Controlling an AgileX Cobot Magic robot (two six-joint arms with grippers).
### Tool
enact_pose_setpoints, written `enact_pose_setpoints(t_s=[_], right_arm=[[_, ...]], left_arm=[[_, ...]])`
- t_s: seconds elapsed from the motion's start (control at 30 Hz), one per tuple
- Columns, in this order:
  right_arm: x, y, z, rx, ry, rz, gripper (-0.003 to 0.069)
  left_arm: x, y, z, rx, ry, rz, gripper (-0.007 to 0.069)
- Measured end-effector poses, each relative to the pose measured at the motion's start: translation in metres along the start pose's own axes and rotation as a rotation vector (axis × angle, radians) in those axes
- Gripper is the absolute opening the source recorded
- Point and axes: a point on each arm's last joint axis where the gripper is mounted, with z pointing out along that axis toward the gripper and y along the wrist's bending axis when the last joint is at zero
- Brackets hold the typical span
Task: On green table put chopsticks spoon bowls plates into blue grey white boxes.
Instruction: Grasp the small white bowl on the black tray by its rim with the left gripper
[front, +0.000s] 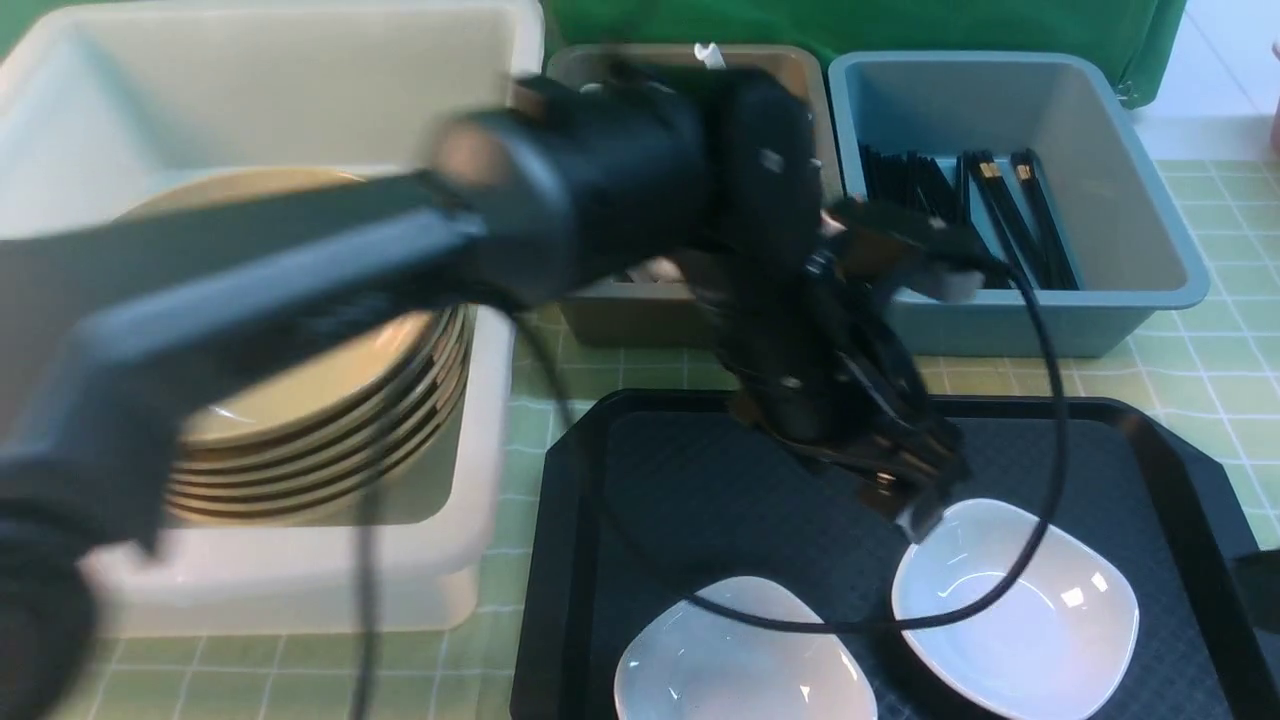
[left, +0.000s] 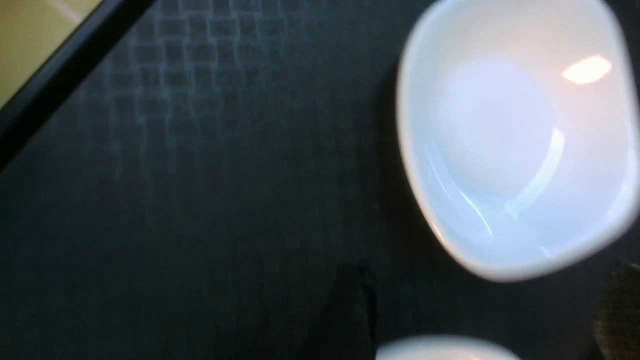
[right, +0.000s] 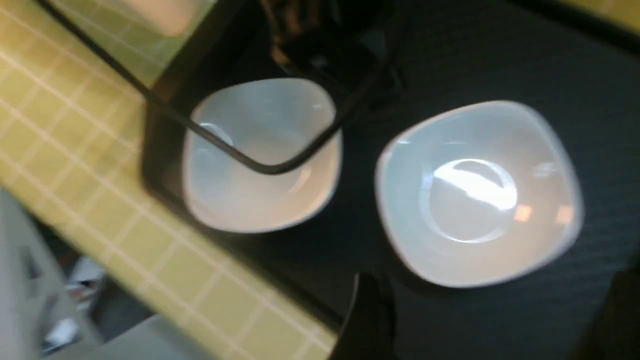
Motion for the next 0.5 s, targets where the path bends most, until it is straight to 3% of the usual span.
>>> enact_pose_setpoints(t_s=[0.07, 0.17, 0.33, 0.43, 0.5], right_arm=[[0.006, 0.0, -0.013, 0.082, -0.032, -0.033, 0.0507], [0.012, 0.002, -0.02, 0.108, -0.039, -0.044, 0.0386], [0.013, 0.005, -0.019, 0.084, -0.027, -0.07, 0.0079], [0.015, 0.005, -0.015, 0.077, -0.016, -0.07, 0.0038], [0.018, 0.004, -0.01, 0.075, -0.007, -0.059, 0.0025]], left_arm=[[-0.011, 0.004, 0.018, 0.02, 0.009, -0.007, 0.0577], [-0.025, 0.007, 0.039, 0.067, 0.026, -0.009, 0.0575], [-0.032, 0.012, 0.074, 0.142, 0.072, 0.019, 0.0569], [-0.029, 0.014, 0.089, 0.159, 0.094, 0.022, 0.0532], [-0.029, 0.014, 0.093, 0.185, 0.095, 0.029, 0.0454]])
